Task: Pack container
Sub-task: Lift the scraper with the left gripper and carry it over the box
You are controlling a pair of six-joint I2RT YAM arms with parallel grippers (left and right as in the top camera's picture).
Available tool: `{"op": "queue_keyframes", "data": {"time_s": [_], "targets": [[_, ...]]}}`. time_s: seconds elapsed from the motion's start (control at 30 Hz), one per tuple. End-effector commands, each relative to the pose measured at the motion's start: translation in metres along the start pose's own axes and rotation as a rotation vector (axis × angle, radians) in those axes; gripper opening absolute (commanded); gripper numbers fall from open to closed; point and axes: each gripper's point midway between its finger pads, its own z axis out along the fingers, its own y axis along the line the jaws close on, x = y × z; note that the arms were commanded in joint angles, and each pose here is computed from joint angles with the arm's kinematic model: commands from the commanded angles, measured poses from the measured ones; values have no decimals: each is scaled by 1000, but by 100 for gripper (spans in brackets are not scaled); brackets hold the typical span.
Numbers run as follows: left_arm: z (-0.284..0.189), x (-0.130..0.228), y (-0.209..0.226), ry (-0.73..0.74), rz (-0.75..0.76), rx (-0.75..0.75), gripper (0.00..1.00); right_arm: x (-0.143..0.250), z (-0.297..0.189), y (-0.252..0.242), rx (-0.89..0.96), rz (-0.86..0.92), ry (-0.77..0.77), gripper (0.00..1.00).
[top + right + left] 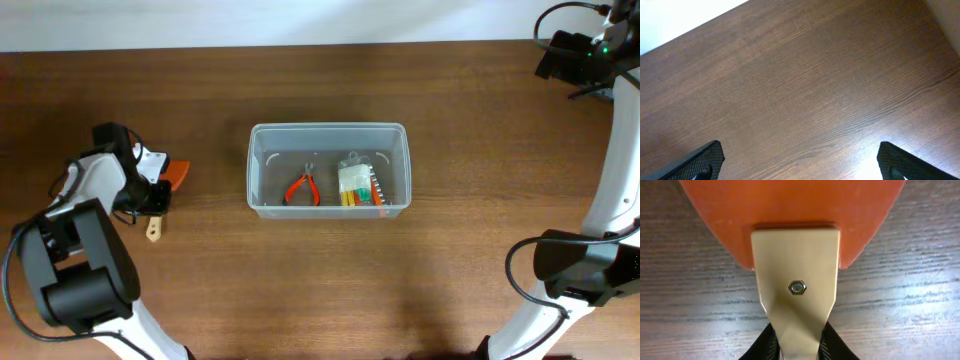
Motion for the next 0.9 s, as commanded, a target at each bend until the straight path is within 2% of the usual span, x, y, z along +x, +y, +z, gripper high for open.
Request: {"op": "queue_keyframes", "data": {"time_s": [0.0,0.4,0.6,0.67,0.87], "targets": [[7,3,0,62,10,13,2,-4,-9,0,1,-3,-28,99],[-83,-59,21,-69,13,-23,2,-4,-9,0,1,-3,-28,99],[-129,-87,10,-170,38,13,2,-4,-9,0,1,-3,-28,99],[-140,-91,3,-178,54,15,2,-4,-9,0,1,-3,-28,99],[-175,-108,-66,-225,185,119,2,-4,-9,0,1,-3,-28,99]]}}
